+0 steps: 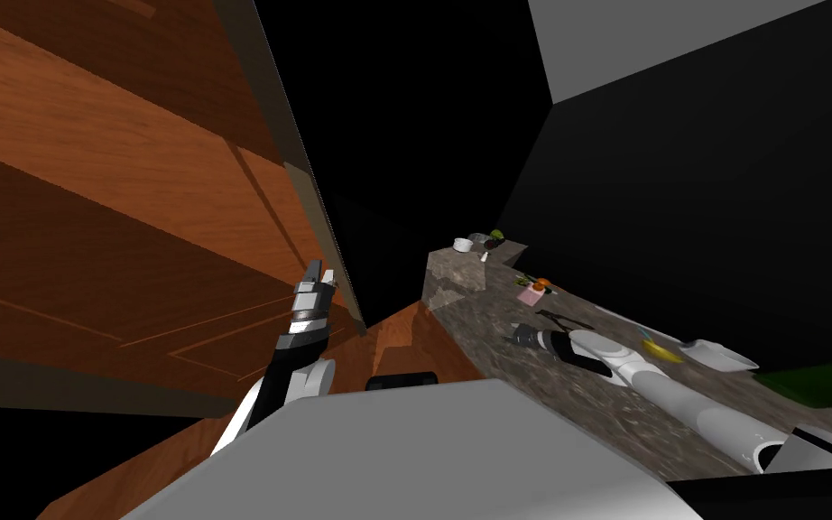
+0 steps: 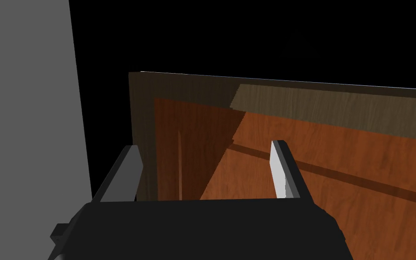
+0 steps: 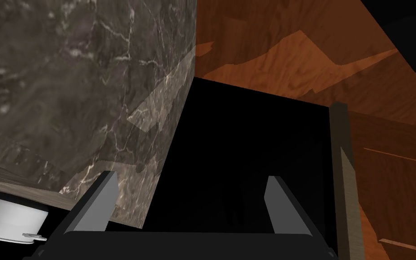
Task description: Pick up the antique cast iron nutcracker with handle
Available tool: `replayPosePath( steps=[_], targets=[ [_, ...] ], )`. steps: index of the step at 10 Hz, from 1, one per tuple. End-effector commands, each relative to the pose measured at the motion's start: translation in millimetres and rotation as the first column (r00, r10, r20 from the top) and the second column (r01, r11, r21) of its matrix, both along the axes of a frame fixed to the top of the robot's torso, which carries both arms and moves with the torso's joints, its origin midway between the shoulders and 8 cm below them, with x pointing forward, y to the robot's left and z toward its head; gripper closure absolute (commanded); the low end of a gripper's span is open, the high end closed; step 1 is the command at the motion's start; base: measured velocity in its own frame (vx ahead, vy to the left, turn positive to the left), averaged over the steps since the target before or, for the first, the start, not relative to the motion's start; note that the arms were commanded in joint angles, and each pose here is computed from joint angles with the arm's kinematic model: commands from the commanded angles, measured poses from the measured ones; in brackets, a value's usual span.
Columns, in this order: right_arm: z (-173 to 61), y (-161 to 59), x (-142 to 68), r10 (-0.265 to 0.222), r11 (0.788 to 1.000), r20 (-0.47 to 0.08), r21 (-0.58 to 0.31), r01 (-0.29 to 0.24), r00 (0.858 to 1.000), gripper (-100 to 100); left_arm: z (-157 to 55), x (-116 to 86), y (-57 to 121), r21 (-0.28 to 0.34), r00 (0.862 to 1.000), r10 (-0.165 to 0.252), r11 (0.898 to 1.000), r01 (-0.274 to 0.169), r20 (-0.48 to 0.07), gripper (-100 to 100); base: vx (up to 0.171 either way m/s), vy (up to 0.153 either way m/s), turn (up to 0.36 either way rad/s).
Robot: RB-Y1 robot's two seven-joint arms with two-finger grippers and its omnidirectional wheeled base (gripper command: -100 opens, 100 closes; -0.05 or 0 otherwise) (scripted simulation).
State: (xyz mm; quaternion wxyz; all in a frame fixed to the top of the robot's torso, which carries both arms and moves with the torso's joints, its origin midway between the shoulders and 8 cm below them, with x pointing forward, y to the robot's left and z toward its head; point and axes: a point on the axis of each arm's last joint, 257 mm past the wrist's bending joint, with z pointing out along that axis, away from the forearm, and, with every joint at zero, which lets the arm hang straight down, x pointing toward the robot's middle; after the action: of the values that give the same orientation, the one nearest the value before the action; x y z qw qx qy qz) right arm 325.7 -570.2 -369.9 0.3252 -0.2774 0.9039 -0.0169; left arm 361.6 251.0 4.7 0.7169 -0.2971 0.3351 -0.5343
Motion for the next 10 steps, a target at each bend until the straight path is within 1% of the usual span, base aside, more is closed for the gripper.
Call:
replayPosePath(
  steps=[1, 2, 3, 4, 5, 6, 7, 9, 10],
  targets=[
    [-2, -13, -7, -0.016, 1.0, -0.01, -0.011, 0.016, 1.0, -100, 0, 0, 0.0, 0.0, 1.0, 0.0, 1.0, 0.0, 0.0, 0, 0.0, 0.0, 0.0],
    [11, -43, -10, -0.012, 0.996, -0.031, -0.089, 0.009, 0.999, -100, 0, 0, 0.0, 0.0, 1.0, 0.0, 1.0, 0.0, 0.0, 0, -0.013, -0.008, 0.133],
    [10, -49, -13, -0.025, 0.995, -0.036, -0.095, 0.022, 0.999, -100, 0, 0, 0.0, 0.0, 1.0, 0.0, 1.0, 0.0, 0.0, 0, -0.016, -0.017, 0.077],
    [25, -75, -15, -0.021, 0.987, -0.055, -0.163, 0.012, 0.998, -100, 0, 0, 0.0, 0.0, 1.0, 0.0, 1.0, 0.0, 0.0, 0, -0.021, -0.018, 0.087],
    [25, -82, -20, -0.039, 0.985, -0.06, -0.171, 0.028, 0.997, -100, 0, 0, 0.0, 0.0, 1.0, 0.0, 1.0, 0.0, 0.0, 0, -0.017, -0.02, 0.064],
    [41, -109, -24, -0.047, 0.971, -0.079, -0.236, 0.027, 0.996, -100, 0, 0, 0.0, 0.0, 1.0, 0.0, 1.0, 0.0, 0.0, 0, -0.021, -0.024, 0.112],
    [41, -113, -27, -0.056, 0.97, -0.081, -0.239, 0.035, 0.995, -100, 0, 0, 0.0, 0.0, 1.0, 0.0, 1.0, 0.0, 0.0, 0, -0.019, -0.027, 0.067],
    [73, -164, -42, -0.097, 0.935, -0.118, -0.351, 0.05, 0.988, -100, 0, 0, 0.0, 0.0, 1.0, 0.0, 1.0, 0.0, 0.0, 0, -0.025, -0.051, 0.115],
    [73, -165, -42, -0.098, 0.935, -0.118, -0.352, 0.051, 0.988, -100, 0, 0, 0.0, 0.0, 1.0, 0.0, 1.0, 0.0, 0.0, 0, -0.012, -0.05, 0.069]
  ],
)
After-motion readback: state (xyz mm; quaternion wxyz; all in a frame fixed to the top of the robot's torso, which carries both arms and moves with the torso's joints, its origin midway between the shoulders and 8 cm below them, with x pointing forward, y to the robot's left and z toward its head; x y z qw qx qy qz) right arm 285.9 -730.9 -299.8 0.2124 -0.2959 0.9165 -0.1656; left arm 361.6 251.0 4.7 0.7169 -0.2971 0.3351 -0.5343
